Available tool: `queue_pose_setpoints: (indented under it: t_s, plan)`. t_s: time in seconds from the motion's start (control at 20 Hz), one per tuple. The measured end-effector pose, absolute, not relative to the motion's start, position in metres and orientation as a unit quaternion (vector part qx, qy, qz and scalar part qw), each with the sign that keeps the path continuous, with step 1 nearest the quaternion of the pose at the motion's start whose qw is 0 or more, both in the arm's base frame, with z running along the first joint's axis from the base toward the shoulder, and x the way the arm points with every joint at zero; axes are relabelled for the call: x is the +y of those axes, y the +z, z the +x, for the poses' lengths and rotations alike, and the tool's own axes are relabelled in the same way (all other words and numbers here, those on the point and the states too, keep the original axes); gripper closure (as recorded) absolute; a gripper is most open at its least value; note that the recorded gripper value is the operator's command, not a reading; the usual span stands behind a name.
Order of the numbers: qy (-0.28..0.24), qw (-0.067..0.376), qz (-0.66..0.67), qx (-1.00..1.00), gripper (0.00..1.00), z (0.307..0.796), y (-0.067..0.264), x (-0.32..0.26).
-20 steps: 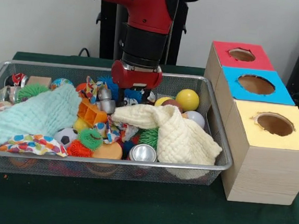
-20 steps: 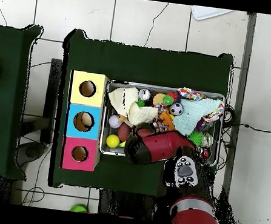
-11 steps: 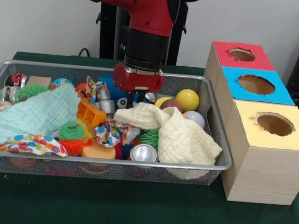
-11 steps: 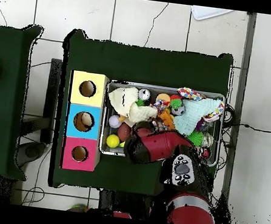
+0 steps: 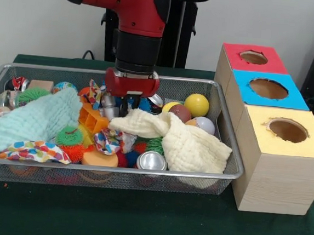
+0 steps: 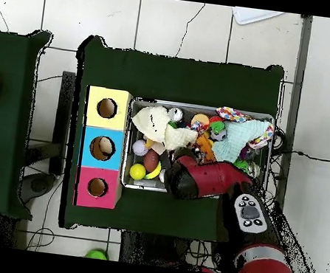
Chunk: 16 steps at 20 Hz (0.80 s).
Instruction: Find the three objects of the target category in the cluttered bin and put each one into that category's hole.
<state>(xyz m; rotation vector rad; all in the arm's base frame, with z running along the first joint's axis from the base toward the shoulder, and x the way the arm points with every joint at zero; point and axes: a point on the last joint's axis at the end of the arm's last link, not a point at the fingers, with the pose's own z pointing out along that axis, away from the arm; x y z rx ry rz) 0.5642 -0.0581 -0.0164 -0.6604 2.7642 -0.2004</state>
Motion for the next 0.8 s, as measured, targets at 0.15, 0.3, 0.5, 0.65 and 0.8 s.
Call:
queue_pose_setpoints:
  t_s: [0.15, 0.3, 0.5, 0.65, 0.8]
  plan:
    - [-0.051, 0.139, -0.213, 0.966, 1.00, 0.565, -0.014, -0.067]
    - [-0.038, 0.129, -0.202, 0.970, 1.00, 0.569, -0.010, -0.077]
    - [-0.032, 0.122, -0.199, 0.972, 1.00, 0.575, -0.003, -0.086]
    - [-0.030, 0.128, -0.197, 0.972, 1.00, 0.584, 0.005, -0.093]
    - [-0.030, 0.138, -0.195, 0.971, 1.00, 0.591, 0.010, -0.099]
